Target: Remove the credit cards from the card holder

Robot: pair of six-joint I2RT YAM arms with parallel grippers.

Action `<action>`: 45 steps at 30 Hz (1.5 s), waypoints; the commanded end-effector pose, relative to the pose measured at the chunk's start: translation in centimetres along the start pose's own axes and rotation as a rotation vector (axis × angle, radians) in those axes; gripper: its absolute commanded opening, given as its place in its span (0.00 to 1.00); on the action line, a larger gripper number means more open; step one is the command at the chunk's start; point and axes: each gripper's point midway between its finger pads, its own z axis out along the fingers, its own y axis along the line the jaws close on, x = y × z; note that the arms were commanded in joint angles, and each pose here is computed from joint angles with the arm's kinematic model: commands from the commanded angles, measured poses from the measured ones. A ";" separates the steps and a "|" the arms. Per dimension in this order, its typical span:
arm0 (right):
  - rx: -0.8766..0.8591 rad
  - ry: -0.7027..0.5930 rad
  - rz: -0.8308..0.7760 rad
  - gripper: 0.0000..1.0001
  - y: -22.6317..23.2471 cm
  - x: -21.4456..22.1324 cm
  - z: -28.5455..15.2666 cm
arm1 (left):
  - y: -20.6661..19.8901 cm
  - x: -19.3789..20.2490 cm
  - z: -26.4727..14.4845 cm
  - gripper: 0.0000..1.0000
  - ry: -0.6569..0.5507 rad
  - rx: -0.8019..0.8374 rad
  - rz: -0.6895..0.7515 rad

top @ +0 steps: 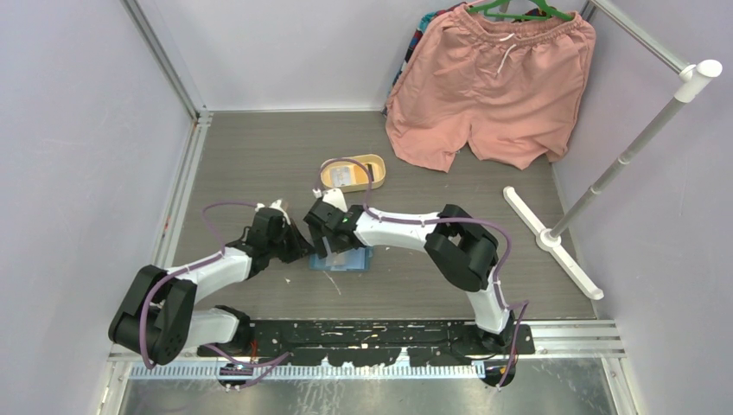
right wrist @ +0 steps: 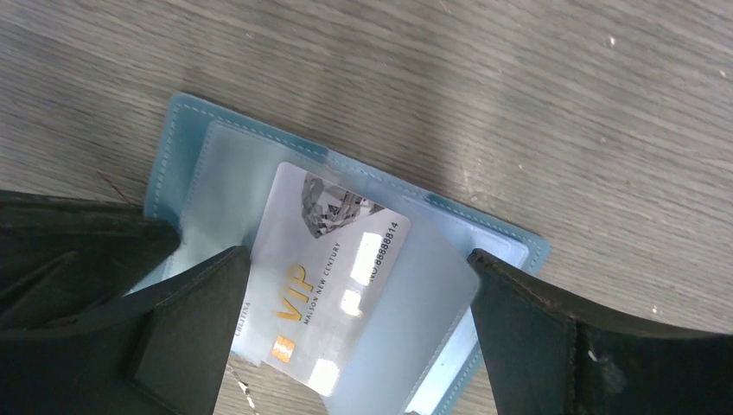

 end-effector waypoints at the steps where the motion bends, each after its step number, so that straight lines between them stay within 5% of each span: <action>1: 0.063 0.017 -0.019 1.00 -2.1 1.0 -1.7 | 1.1 0.1 0.1 0.00 -0.002 -0.043 0.013; 10: 0.076 0.031 -0.022 1.00 -2.7 1.9 -1.6 | 1.2 0.2 0.1 0.00 -0.002 -0.045 0.013; 28: 0.148 -0.094 -0.048 1.00 -3.8 -2.7 -4.6 | 1.4 0.4 0.3 0.00 0.005 -0.047 0.011; 45: 0.040 0.067 0.071 0.90 -0.8 -0.7 -4.9 | 1.5 0.7 0.4 0.00 0.015 -0.044 0.010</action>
